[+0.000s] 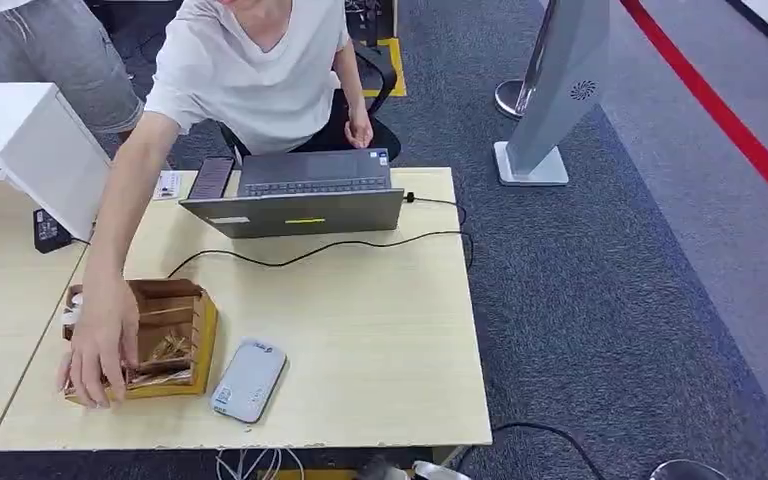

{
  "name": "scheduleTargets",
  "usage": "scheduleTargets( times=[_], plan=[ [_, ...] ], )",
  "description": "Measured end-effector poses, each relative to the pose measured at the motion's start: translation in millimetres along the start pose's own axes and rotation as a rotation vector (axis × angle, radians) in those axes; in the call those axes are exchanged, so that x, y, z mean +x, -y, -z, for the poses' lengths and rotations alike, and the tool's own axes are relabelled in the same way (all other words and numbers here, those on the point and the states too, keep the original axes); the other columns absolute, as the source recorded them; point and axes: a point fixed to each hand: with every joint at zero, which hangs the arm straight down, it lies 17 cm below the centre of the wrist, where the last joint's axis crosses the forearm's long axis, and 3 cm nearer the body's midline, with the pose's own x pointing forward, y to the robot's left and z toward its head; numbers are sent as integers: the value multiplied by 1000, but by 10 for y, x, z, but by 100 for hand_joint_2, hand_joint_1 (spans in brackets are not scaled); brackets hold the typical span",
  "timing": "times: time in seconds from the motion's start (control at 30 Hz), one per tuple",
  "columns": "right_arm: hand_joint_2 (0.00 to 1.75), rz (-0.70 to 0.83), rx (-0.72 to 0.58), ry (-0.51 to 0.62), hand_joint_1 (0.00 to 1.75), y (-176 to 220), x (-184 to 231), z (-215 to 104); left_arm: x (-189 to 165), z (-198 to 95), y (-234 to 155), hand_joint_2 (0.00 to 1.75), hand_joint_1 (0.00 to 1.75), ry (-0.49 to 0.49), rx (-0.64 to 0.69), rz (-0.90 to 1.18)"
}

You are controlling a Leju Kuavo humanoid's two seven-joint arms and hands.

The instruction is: Pass the card to the sensor for recognition and then transmit it.

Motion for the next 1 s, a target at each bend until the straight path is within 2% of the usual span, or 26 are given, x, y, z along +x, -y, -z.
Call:
scheduleTargets(
  times=[0.1, 0.2, 0.5, 0.53, 0.73, 0.77, 0.9, 1.0],
  plan=[
    [175, 20, 2, 17, 0, -6, 46, 1, -584, -190, 268, 175, 0, -98, -94, 116],
    [175, 106, -7, 29, 0, -17, 97, 6, -914, -324, 380, 175, 0, -147, -141, 182],
    [175, 486, -42, 55, 0, -130, 285, 26, -1296, -489, 425, 175, 0, -196, -209, 341],
    [0, 530, -43, 55, 0, -155, 308, 29, -1326, -502, 424, 175, 0, -199, -216, 359],
    [0, 830, -35, 63, 0, -444, 560, 40, -1504, -577, 392, 175, 0, -223, -255, 472],
    [0, 876, -32, 65, 0, -500, 619, 40, -1528, -587, 383, 0, 0, -225, -261, 488],
    [0, 1076, -12, 73, 0, -700, 907, 30, -1611, -627, 365, 0, 0, -232, -286, 557],
    [0, 1226, -16, 60, 0, -769, 977, 23, -1668, -656, 352, 0, 0, -233, -307, 613]
  ],
)
